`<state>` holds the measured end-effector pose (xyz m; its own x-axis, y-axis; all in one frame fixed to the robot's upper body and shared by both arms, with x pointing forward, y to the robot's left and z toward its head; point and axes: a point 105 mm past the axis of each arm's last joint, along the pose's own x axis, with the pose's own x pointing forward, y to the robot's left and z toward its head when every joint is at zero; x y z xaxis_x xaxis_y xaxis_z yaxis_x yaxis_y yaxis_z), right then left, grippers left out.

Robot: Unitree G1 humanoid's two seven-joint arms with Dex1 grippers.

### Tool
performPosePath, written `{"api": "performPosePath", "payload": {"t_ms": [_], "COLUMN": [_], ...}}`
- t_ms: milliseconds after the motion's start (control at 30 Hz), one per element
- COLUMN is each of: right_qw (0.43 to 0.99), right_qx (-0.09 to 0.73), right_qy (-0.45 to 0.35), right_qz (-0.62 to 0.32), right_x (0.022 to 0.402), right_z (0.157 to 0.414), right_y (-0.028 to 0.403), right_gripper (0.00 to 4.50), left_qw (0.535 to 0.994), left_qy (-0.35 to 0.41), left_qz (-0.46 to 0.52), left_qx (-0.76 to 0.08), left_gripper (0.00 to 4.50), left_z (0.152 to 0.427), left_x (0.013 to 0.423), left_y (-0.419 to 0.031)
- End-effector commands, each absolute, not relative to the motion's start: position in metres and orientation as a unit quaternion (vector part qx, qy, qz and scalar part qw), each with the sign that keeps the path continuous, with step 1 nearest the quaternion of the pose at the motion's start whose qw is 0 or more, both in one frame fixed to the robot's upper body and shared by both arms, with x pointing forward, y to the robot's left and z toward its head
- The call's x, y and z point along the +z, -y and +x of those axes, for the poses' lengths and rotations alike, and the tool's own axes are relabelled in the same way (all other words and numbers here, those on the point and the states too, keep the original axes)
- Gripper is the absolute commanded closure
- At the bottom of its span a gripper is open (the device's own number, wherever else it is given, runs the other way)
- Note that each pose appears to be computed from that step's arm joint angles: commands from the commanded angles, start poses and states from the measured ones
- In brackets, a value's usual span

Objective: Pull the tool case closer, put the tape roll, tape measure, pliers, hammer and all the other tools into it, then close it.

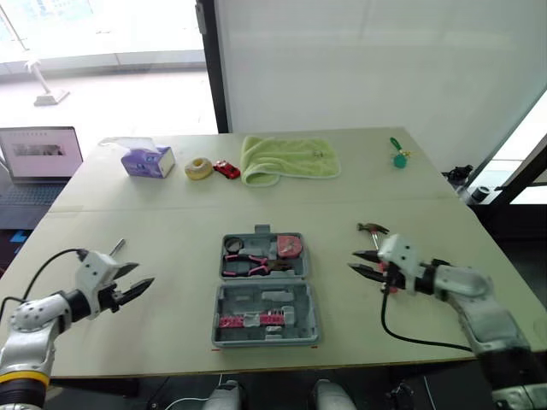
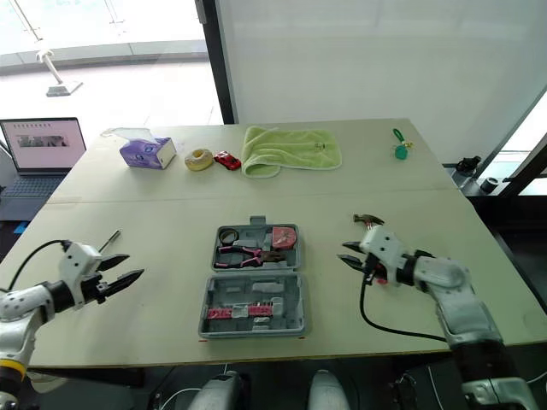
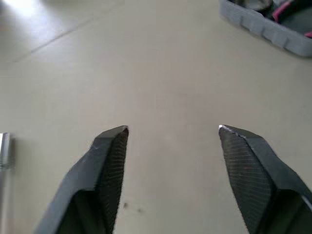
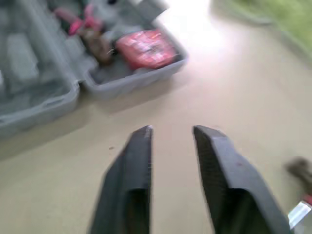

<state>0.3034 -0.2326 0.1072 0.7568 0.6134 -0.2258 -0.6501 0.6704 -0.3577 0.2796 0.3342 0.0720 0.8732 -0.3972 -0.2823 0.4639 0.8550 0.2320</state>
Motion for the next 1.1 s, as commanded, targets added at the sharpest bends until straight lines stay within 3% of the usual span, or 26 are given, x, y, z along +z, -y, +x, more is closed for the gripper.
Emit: {"api": "performPosePath", "payload": {"t_ms": [33, 100, 133, 267, 433, 600, 733, 967, 1100], "right_qw": [0.955, 0.973, 0.98, 0.991, 0.994, 0.99, 0.982, 0.982, 0.974], "right_qx": [0.244, 0.192, 0.166, 0.121, 0.09, 0.06, 0.094, 0.125, 0.117], "right_qy": [0.022, 0.017, 0.018, 0.0, -0.023, -0.083, -0.102, -0.096, -0.126], "right_qz": [-0.167, -0.13, -0.104, -0.065, -0.049, -0.097, -0.128, -0.108, -0.148], "right_x": [0.135, 0.131, 0.129, 0.118, 0.109, 0.096, 0.095, 0.107, 0.105], "right_z": [0.289, 0.277, 0.269, 0.243, 0.229, 0.234, 0.246, 0.263, 0.268], "right_y": [0.269, 0.292, 0.304, 0.335, 0.363, 0.382, 0.363, 0.331, 0.326], "right_gripper": [1.14, 0.14, 0.06, 0.06, 0.06, 0.06, 0.06, 0.06, 0.06], "left_qw": [0.975, 0.981, 0.983, 0.985, 0.988, 0.988, 0.988, 0.979, 0.941], "left_qy": [-0.075, -0.077, -0.079, -0.101, -0.104, -0.106, -0.11, -0.124, -0.149], "left_qz": [0.149, 0.139, 0.133, 0.12, 0.11, 0.106, 0.095, 0.097, 0.126], "left_qx": [-0.149, -0.112, -0.095, -0.066, -0.043, -0.039, -0.056, -0.133, -0.277], "left_gripper": [0.0, 0.0, 0.0, 0.0, 0.0, 0.0, 0.0, 0.0, 0.0], "left_z": [0.265, 0.251, 0.244, 0.221, 0.212, 0.214, 0.215, 0.221, 0.242], "left_x": [0.097, 0.098, 0.097, 0.09, 0.089, 0.092, 0.091, 0.09, 0.107], "left_y": [-0.369, -0.387, -0.396, -0.417, -0.428, -0.432, -0.427, -0.393, -0.338]}}
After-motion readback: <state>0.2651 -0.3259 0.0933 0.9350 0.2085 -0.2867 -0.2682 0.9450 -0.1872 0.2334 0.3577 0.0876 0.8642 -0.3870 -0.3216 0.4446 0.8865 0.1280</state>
